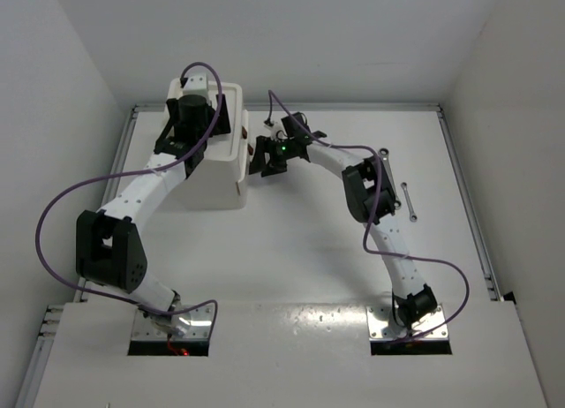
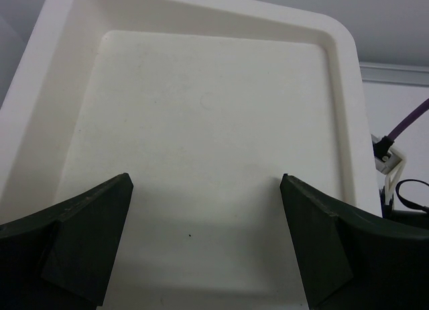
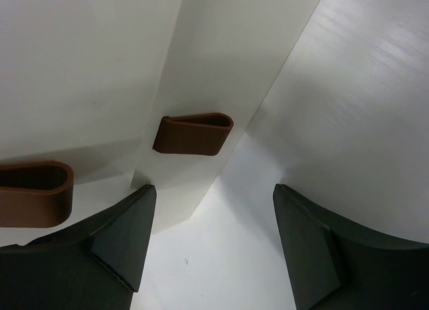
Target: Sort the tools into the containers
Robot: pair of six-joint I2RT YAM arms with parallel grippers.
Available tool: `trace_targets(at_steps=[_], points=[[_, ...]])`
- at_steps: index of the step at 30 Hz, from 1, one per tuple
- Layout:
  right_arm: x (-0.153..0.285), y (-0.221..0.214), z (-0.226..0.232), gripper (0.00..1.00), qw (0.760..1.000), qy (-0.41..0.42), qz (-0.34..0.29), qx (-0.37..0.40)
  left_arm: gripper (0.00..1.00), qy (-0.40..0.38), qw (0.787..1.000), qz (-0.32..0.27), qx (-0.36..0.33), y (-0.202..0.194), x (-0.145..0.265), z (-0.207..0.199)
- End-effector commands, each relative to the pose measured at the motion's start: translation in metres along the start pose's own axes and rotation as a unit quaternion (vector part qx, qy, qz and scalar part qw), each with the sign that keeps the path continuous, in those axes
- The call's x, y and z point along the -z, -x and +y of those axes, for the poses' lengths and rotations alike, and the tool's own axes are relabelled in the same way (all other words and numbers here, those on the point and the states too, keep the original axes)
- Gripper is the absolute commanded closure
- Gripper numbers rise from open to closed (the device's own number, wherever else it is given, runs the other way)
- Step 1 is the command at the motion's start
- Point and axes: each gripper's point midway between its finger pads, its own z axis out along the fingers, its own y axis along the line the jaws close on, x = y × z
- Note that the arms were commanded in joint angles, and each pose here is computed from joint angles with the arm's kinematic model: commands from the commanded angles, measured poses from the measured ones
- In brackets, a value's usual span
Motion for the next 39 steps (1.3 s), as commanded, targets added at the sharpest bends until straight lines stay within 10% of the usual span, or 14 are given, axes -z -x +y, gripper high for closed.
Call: trace_targets(at_steps=[1, 8, 39], points=[[0.012, 0.010, -0.003, 0.27, 0.998, -0.050, -0.020, 0.024, 0.00, 0.011, 0.939, 0.336, -0.067, -0.202, 0.042, 0.023], [0.062, 0.034, -0.035, 0.27, 0.985, -0.156, -0.061, 0.041, 0.00, 0.006, 0.941, 0.333, -0.064, -0.201, 0.041, 0.021], [0.035, 0.059, 0.086, 0.26, 0.988, 0.029, -0.081, 0.131, 0.00, -0.009, 0.940, 0.335, -0.067, -0.202, 0.044, 0.011]])
